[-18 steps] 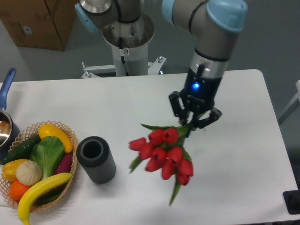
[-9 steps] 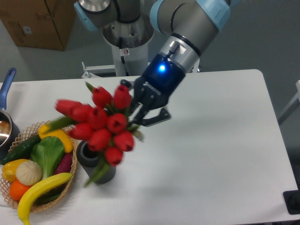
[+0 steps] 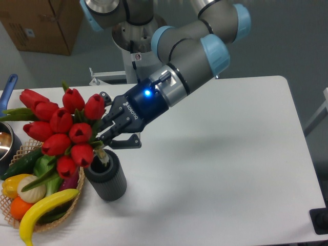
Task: Insert the flowers into the vase
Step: 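Lower the tulip stems down into the black vase opening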
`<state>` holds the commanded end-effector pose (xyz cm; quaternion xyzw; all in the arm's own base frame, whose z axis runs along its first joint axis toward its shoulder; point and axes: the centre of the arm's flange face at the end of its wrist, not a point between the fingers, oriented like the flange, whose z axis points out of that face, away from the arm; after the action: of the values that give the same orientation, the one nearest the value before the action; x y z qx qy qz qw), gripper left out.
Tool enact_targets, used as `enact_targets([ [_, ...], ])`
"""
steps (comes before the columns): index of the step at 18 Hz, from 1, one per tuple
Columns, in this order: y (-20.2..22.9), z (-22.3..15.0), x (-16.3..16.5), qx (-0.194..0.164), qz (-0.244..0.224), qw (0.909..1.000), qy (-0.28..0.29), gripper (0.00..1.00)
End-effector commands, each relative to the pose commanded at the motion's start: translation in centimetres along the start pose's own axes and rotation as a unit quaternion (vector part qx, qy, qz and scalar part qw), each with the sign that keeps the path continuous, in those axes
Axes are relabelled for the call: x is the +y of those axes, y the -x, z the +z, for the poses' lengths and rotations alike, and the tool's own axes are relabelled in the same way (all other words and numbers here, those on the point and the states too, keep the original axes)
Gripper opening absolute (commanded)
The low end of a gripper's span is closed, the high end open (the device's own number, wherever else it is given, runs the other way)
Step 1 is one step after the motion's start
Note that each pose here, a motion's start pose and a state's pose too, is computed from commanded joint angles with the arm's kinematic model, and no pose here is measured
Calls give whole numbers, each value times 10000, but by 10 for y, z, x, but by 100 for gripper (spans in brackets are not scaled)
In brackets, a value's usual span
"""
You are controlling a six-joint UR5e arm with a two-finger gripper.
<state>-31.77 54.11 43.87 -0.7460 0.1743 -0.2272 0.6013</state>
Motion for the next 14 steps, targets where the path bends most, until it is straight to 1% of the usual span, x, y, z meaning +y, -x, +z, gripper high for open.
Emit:
enact_targets([
  [6, -3, 1, 21, 18, -22, 10000, 25, 0],
  [7, -5, 2, 27, 30, -13, 10000, 31, 0],
  [9, -6, 2, 44, 37, 154, 9999, 41, 0],
  [10, -3, 2, 57, 38, 153, 9999, 49, 0],
  [13, -8, 5, 80, 65, 150, 9998, 108, 0],
  [14, -11, 6, 88, 77, 174, 9997, 120, 4],
])
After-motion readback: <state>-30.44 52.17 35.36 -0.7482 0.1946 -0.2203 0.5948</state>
